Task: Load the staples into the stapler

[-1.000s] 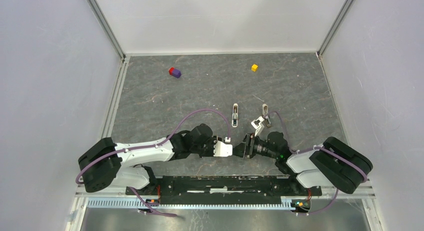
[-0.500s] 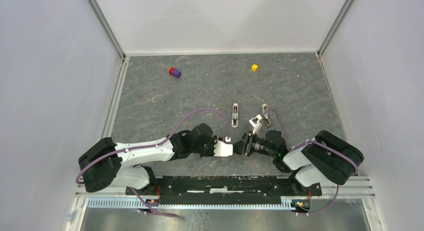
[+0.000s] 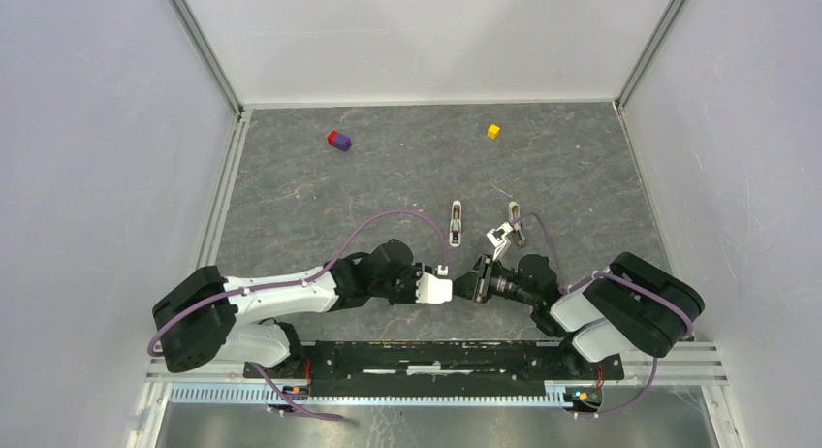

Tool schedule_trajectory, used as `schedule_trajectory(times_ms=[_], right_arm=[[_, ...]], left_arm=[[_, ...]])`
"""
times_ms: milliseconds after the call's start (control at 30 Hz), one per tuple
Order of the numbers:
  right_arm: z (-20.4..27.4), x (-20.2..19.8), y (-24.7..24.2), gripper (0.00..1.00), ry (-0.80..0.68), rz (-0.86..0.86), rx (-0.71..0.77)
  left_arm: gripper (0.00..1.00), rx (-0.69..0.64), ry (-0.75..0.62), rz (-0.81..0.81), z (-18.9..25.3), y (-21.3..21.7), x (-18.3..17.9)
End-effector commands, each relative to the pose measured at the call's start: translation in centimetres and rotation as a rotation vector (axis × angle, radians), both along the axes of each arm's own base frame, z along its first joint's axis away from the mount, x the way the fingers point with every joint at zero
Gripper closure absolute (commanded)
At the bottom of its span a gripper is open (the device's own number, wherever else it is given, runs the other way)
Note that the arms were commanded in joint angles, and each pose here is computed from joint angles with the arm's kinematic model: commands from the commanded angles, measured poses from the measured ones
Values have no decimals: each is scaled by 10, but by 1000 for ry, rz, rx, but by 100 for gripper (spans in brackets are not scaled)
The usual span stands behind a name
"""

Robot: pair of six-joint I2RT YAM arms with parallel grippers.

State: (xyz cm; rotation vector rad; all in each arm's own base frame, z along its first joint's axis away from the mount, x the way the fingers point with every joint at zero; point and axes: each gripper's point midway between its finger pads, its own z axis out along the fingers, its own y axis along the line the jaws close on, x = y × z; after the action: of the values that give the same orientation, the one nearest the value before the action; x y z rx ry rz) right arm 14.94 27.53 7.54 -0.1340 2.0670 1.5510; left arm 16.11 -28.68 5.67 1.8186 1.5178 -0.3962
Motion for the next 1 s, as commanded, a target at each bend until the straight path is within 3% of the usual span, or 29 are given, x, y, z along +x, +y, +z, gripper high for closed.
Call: schedule_trajectory(times_ms=[0,367,700,967], right_arm=[[12,-1,-3,76,-41,-3,45],[-10,-6,-32,75,-12,-54,-22],[-59,-10,-71,73,-4,-110,-232],[-79,-16,-82,71,23,-98,-318]], left_arm=[[62,-64,-10,23,18,-12,7],[63,-14,-7,49,10,-1,7],[63,54,27,87,-3,11,5],[65,99,102,116,-12,6,3]])
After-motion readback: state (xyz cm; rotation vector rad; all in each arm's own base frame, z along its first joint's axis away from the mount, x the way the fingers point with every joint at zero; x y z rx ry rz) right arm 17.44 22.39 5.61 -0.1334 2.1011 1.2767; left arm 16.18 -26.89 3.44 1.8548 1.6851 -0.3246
